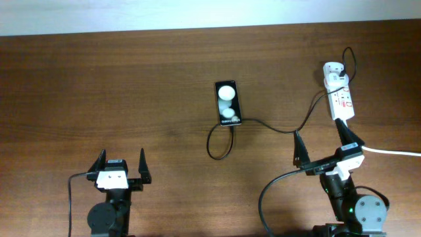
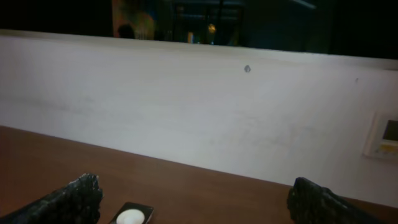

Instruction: Plug charger to phone and switch on socket

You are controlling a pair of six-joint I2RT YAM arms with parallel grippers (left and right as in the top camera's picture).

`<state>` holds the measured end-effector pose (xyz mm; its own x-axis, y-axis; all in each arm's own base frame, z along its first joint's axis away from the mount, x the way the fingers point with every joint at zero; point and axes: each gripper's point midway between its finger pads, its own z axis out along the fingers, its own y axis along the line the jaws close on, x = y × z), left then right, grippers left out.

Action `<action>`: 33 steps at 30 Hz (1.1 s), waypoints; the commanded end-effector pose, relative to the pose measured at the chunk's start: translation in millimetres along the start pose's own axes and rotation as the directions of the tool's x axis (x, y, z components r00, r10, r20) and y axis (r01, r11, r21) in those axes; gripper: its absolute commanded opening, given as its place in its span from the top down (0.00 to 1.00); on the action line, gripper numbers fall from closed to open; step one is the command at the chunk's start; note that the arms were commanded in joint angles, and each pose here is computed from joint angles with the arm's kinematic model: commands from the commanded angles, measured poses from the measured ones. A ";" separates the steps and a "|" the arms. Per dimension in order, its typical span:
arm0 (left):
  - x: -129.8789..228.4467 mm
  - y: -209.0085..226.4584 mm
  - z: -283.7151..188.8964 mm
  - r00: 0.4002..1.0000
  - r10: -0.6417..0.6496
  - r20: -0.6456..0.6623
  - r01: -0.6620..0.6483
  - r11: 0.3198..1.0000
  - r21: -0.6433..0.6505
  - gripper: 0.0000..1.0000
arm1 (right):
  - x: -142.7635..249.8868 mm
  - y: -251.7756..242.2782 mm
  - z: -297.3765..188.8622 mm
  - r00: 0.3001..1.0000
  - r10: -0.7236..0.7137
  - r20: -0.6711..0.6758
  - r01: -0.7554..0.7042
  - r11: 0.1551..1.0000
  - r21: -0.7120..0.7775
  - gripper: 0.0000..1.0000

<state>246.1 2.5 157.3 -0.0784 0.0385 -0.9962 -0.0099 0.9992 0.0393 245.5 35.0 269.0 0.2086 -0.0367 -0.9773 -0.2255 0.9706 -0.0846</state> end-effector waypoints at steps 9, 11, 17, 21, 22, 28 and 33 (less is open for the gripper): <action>1.2 -0.7 -0.2 1.000 0.015 -0.002 -0.015 1.000 0.007 0.01 | 52.5 1.4 -16.9 0.996 0.081 -0.036 -0.080 0.996 0.042 0.01; 1.2 -0.7 -0.2 1.000 0.015 -0.002 -0.015 1.000 0.007 0.01 | 71.3 2.2 -18.4 0.988 0.103 -0.111 -0.098 0.994 0.047 0.01; 1.2 -0.7 -0.2 1.000 0.015 -0.002 -0.015 1.000 0.007 0.01 | 105.8 0.3 -24.9 0.960 0.131 -0.246 -0.113 0.990 0.083 0.01; 1.2 -0.7 -0.2 1.000 0.015 -0.002 -0.015 1.000 0.007 0.01 | 106.3 -0.3 -25.1 0.961 0.117 -0.249 -0.099 0.992 0.083 0.01; 1.2 -0.7 -0.2 1.000 0.015 -0.002 -0.015 1.000 0.007 0.01 | 106.5 -0.7 -25.2 0.961 0.117 -0.250 -0.098 0.992 0.085 0.01; 1.2 -0.7 -0.2 1.000 0.015 -0.002 -0.015 1.000 0.007 0.01 | 106.2 2.1 -25.0 0.966 0.030 -0.255 -0.018 0.999 0.048 0.01; 1.2 -0.7 -0.2 1.000 0.015 -0.002 -0.015 1.000 0.007 0.01 | 106.3 1.3 -25.0 0.966 0.026 -0.256 -0.014 0.999 0.051 0.01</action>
<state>246.1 2.5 157.5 -0.0776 0.0385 -0.9962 -0.0103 0.9992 0.0394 243.8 25.6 163.5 -0.0418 -0.0602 -0.9973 -0.1766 0.9829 -0.0519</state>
